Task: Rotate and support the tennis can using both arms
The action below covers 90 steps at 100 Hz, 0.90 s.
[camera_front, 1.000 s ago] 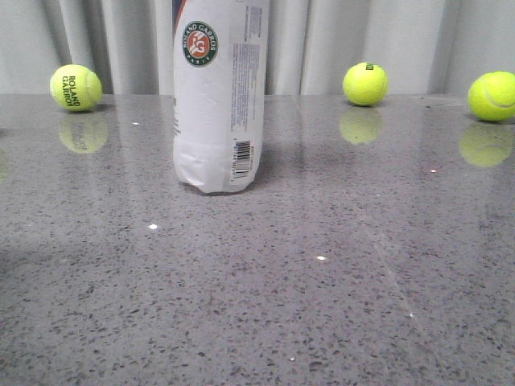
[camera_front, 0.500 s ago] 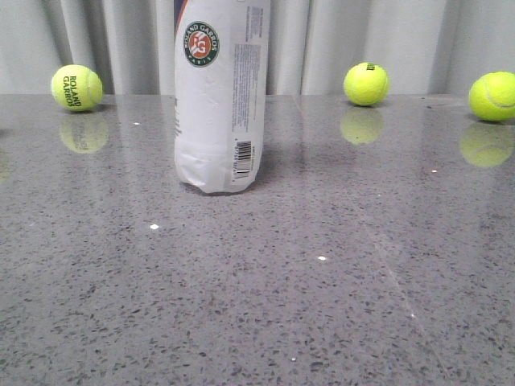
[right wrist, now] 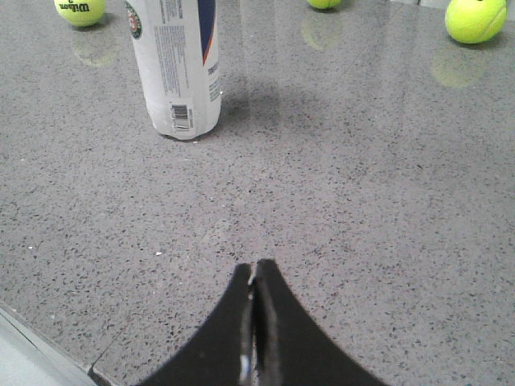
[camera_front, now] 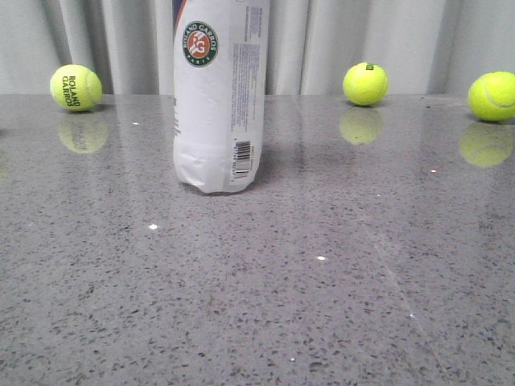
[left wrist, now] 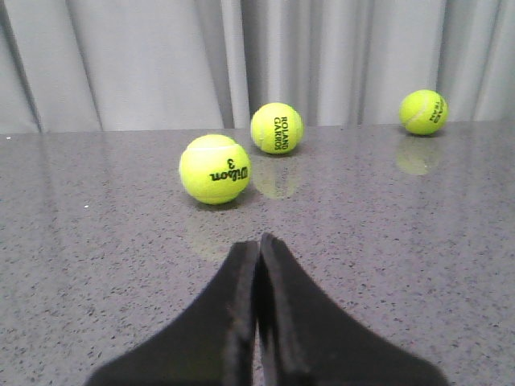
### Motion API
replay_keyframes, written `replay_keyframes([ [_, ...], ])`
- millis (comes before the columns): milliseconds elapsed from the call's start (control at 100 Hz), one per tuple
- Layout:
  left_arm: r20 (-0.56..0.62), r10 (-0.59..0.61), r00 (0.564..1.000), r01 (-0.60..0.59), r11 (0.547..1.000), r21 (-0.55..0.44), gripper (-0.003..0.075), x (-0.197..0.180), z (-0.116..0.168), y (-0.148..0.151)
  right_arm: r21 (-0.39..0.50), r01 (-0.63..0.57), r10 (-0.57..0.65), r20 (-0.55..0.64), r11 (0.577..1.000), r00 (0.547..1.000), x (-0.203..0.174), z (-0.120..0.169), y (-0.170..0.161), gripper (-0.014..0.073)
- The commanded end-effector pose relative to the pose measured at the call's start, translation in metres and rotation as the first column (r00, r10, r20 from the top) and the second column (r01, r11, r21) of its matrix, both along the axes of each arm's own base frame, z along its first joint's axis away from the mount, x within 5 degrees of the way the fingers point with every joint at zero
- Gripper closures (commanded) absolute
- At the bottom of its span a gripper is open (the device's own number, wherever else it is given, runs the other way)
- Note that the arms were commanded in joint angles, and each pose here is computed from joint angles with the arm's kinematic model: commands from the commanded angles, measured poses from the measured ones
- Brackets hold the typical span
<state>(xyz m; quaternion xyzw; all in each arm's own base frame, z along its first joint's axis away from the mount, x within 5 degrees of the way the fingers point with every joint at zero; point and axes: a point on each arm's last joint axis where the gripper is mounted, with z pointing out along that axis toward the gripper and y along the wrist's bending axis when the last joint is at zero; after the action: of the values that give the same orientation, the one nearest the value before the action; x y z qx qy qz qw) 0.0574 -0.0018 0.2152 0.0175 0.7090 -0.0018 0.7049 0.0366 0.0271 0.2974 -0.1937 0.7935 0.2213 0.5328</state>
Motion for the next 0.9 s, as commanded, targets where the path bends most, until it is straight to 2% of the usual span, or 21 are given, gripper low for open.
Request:
replay_keyframes([
  [0,0.11,0.018,0.994,-0.017,1.0,-0.005,0.074,-0.003,0.008,0.001,0.045,0.007,-0.011,0.08,0.999,0.997,0.002,0.014,0.0,0.0662],
  [190,0.089,0.018,0.996,-0.019,1.0,0.003,0.074,-0.002,-0.014,0.001,0.045,0.007,-0.011,0.08,0.999,0.997,0.002,0.014,0.0,0.0662],
  [890,0.086,0.016,0.996,-0.016,1.0,-0.001,0.074,-0.002,-0.015,0.001,0.045,0.007,-0.011,0.08,0.999,0.997,0.002,0.014,0.0,0.0662],
])
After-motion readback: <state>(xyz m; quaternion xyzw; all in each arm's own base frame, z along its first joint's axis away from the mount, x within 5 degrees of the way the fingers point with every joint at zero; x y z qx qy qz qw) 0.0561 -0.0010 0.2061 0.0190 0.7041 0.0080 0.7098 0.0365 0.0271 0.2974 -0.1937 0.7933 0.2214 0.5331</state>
